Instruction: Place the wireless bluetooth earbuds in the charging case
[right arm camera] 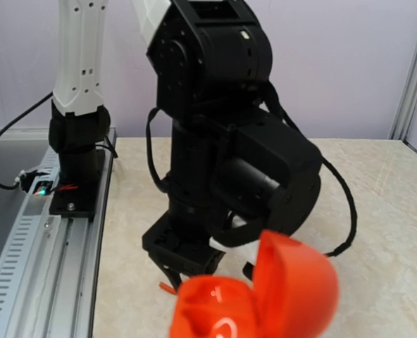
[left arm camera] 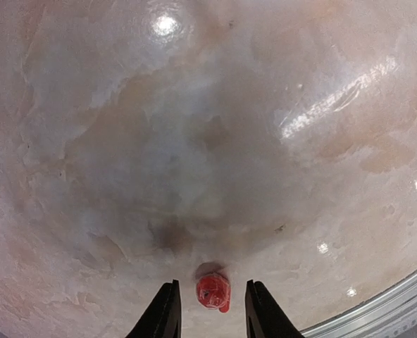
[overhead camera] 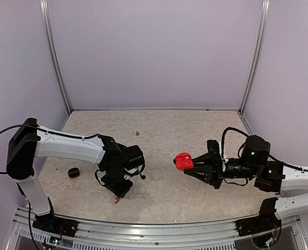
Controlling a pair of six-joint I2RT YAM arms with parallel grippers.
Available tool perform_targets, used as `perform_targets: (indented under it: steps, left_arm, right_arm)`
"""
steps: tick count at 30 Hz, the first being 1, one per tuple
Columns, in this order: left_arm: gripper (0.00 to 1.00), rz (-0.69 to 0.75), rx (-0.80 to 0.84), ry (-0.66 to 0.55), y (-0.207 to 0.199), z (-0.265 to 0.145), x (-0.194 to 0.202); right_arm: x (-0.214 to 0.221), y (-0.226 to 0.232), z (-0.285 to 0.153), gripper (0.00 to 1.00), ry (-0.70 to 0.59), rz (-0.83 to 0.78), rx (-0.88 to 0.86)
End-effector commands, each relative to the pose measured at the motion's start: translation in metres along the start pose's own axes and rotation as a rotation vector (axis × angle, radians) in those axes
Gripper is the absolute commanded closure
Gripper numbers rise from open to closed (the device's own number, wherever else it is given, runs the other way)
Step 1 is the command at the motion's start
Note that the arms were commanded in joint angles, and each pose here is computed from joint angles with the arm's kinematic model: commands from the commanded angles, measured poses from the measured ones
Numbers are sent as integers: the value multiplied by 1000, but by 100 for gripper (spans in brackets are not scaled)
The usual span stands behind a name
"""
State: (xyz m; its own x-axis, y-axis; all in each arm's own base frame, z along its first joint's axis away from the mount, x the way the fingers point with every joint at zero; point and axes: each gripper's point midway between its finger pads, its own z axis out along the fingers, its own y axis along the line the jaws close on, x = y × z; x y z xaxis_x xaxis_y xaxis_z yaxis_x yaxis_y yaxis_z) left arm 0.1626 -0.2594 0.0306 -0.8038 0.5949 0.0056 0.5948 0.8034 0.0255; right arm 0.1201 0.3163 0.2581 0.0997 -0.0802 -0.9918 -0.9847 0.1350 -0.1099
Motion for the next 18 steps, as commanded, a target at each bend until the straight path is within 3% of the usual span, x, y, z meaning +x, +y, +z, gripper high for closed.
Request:
perform_targets:
  steps: [1,18]
  left_arm:
    - [67,33,-26,40,1,0,5]
    - [72,73,-30,89,1,16,12]
  right_arm:
    - [3,1,-4,100,3,6,8]
    - [3,0,-4,100,7,5,15]
